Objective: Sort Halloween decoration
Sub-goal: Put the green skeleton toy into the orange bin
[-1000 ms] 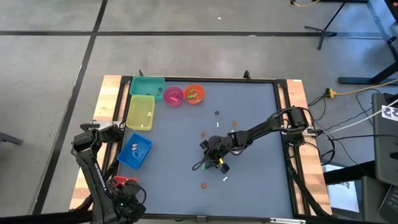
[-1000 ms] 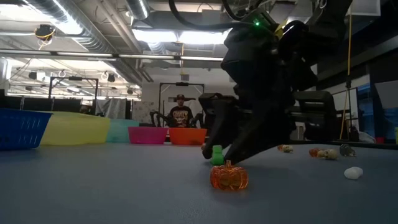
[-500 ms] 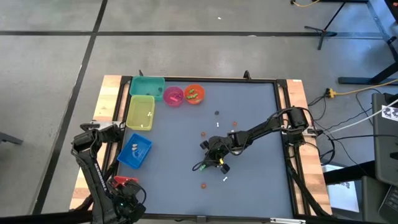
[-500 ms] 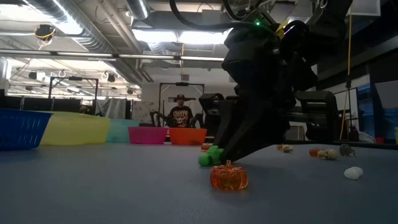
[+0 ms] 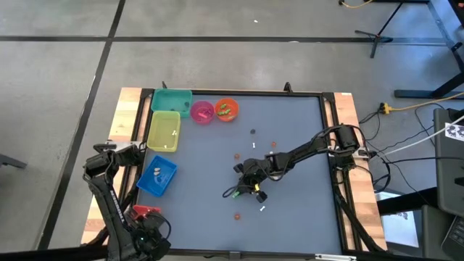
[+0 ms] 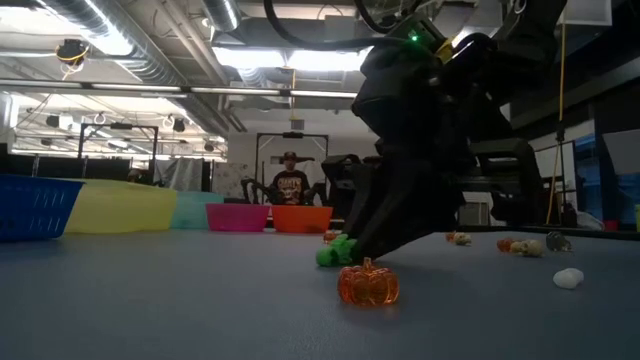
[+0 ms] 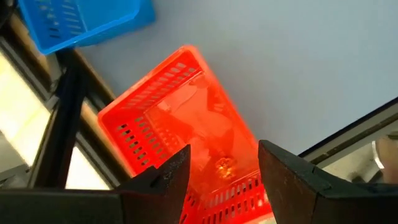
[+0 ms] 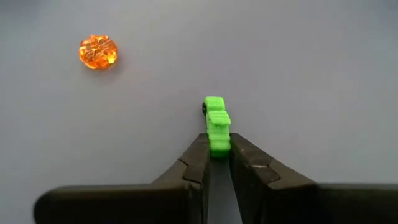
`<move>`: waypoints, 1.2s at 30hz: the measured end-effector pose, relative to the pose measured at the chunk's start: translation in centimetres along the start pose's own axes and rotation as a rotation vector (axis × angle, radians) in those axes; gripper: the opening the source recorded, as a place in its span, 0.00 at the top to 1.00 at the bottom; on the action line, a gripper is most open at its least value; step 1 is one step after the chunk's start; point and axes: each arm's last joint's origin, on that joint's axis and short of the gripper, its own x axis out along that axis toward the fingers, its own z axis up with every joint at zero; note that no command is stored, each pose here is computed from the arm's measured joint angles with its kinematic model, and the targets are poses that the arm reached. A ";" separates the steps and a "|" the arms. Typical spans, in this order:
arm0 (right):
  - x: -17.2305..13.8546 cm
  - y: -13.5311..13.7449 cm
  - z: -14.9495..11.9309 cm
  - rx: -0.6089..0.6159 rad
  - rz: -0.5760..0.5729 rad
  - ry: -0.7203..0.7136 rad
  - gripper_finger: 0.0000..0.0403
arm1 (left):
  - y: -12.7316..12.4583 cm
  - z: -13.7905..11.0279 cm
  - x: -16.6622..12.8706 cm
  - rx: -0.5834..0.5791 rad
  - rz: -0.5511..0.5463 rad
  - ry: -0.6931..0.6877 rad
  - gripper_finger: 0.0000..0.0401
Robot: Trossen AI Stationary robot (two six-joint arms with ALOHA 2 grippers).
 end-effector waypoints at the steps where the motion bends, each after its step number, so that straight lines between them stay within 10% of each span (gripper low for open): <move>1: 0.0 0.0 0.1 0.000 0.000 0.000 0.87 | -0.1 0.0 0.0 -0.001 -0.016 -0.014 0.57; 13: -0.2 -2.2 5.2 -0.022 -0.033 -0.062 0.87 | -1.4 2.5 -0.1 -0.056 -0.158 -0.296 0.57; 28: -5.7 -5.5 16.1 -0.266 -0.148 0.202 0.87 | -2.2 5.3 0.2 0.004 -0.118 -0.310 0.57; 36: -9.7 -8.4 17.7 -0.232 -0.201 0.253 0.87 | -2.2 5.4 0.2 0.001 -0.117 -0.310 0.57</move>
